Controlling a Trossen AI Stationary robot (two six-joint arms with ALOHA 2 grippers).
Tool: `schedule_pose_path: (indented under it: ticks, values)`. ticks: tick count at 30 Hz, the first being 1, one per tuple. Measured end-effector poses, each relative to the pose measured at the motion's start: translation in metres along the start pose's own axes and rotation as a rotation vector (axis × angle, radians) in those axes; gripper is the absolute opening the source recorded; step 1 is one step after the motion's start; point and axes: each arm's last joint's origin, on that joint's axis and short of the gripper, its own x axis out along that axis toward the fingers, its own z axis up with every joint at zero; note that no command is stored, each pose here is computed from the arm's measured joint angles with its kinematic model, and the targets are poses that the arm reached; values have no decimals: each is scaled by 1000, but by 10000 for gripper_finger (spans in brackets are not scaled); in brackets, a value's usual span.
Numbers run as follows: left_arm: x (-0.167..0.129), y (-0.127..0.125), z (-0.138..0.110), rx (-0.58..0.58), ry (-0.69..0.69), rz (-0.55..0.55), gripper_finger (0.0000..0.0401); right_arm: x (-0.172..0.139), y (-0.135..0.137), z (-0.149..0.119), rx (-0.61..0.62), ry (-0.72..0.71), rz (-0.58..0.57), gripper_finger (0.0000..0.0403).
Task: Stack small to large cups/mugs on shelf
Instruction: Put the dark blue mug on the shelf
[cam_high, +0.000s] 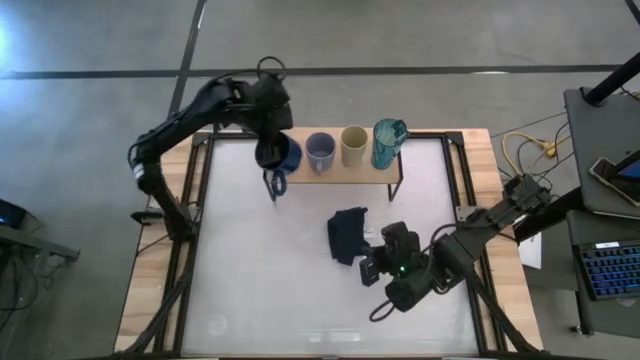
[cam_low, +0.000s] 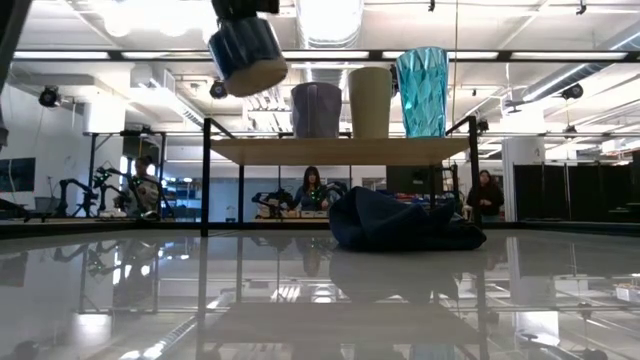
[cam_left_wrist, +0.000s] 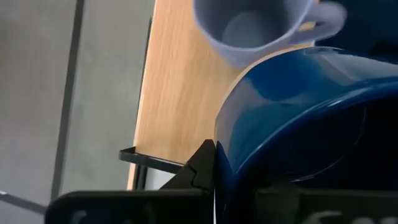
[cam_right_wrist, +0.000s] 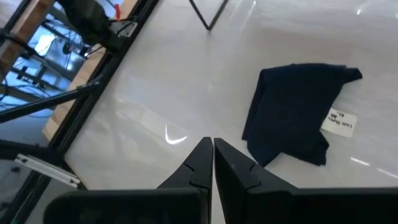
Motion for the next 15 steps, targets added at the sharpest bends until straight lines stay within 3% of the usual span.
schedule_pose_path:
  ticks: [5,15]
  values:
    - [18,3,12,19,56,5,1,4,-5,-7,31,0,-17,9]
    - [27,15,8,-10,110,37,1,4,-7,-8,-10,-1,-32,9]
